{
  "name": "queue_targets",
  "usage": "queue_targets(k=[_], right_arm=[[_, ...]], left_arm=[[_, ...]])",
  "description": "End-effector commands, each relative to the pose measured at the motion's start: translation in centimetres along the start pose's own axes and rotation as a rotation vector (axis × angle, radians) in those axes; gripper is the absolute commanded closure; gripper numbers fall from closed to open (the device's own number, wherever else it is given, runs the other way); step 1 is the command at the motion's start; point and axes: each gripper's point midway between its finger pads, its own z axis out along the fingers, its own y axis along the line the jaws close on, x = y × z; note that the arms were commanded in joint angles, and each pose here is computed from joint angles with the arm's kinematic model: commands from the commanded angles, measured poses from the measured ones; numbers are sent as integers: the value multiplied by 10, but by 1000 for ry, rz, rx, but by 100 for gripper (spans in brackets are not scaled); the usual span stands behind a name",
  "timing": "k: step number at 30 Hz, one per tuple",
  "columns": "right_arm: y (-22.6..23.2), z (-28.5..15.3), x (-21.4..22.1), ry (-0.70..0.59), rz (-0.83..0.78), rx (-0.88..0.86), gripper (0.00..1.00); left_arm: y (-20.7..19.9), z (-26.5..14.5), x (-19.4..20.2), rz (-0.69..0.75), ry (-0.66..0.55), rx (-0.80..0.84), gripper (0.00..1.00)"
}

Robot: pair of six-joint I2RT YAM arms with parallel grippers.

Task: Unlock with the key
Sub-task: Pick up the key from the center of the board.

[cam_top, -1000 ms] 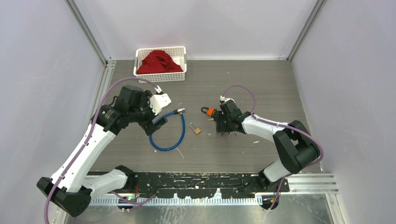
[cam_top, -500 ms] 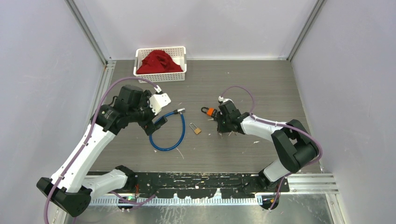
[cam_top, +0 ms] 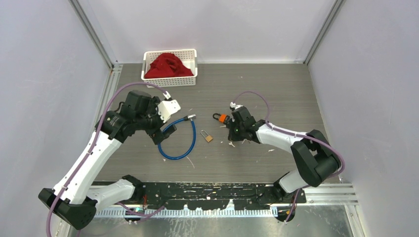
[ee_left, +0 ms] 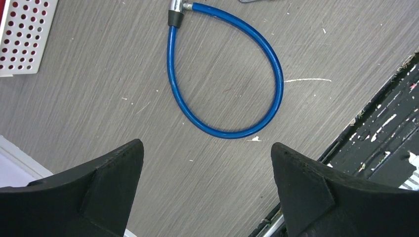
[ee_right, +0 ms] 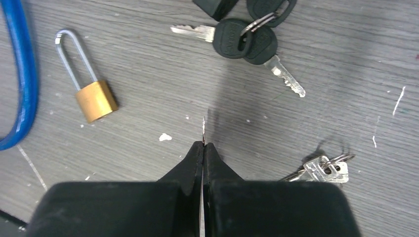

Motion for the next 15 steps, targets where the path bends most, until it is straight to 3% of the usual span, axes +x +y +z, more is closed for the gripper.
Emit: queue_targets(k=[1,6,10,15], right_arm=[[30,-23,-21,-71,-20,-136,99],[57,-44,-30,-101,-46,-284,99],[89,-73,-37,-131,-87,-471,99],[141,-132,-39,-150,-187,-808,99]], left_arm=[[-3,-19,-12,23,-54,10,1],[-10,-20,-10,41,-48,48,0],[-29,-27,-15,73,-113,131,0],[-77,-51,-23,186,-241,366,4]])
